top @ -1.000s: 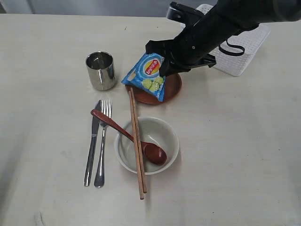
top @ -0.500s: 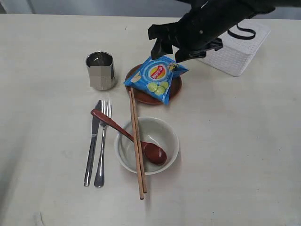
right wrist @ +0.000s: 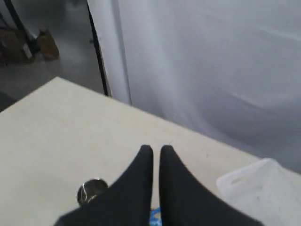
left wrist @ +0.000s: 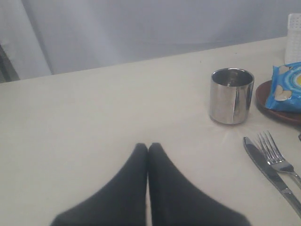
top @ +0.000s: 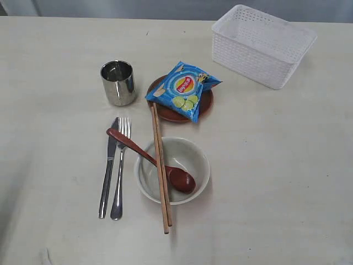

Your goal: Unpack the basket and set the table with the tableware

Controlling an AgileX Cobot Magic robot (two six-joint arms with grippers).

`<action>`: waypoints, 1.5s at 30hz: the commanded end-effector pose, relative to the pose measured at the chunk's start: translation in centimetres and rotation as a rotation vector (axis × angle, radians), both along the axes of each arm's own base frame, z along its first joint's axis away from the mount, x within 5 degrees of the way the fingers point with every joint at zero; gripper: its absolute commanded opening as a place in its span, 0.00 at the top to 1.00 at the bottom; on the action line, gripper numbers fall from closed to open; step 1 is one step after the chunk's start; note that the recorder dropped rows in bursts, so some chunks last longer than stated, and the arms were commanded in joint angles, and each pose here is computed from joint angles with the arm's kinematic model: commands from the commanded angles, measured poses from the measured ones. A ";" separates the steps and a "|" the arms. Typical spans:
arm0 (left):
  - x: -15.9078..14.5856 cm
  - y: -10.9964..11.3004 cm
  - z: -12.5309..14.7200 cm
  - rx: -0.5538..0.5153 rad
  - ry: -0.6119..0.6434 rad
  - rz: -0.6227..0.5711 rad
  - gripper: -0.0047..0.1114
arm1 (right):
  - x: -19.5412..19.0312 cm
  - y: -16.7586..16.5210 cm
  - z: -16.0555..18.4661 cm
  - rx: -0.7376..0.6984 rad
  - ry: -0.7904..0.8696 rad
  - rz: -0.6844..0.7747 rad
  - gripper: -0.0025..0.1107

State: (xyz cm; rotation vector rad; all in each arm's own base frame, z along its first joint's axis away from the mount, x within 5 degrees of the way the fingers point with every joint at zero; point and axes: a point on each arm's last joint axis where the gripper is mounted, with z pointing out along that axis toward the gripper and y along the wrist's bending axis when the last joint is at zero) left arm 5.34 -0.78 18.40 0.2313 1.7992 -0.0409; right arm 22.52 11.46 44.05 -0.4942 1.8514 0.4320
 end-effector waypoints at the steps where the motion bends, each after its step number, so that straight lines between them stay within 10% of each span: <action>1: 0.0 0.0 0.0 -0.004 -0.008 0.002 0.96 | -5.2 -2.8 4.6 0.057 -0.238 -0.035 0.98; 10: 0.0 0.0 0.0 -0.004 -0.008 0.002 0.96 | -18.2 -8.8 9.7 0.191 -0.652 -0.086 0.98; 17: 0.0 0.0 0.0 -0.004 -0.008 0.002 0.96 | -25.6 -12.7 6.5 0.049 -0.557 -0.144 0.98; 26: 0.0 0.0 0.0 -0.004 -0.008 0.002 0.96 | -36.6 -19.2 2.6 0.327 -0.738 -0.334 0.98; 45: 0.0 0.0 0.0 -0.002 -0.004 0.002 0.96 | -35.1 -18.1 -1.5 0.217 -0.472 -0.364 0.98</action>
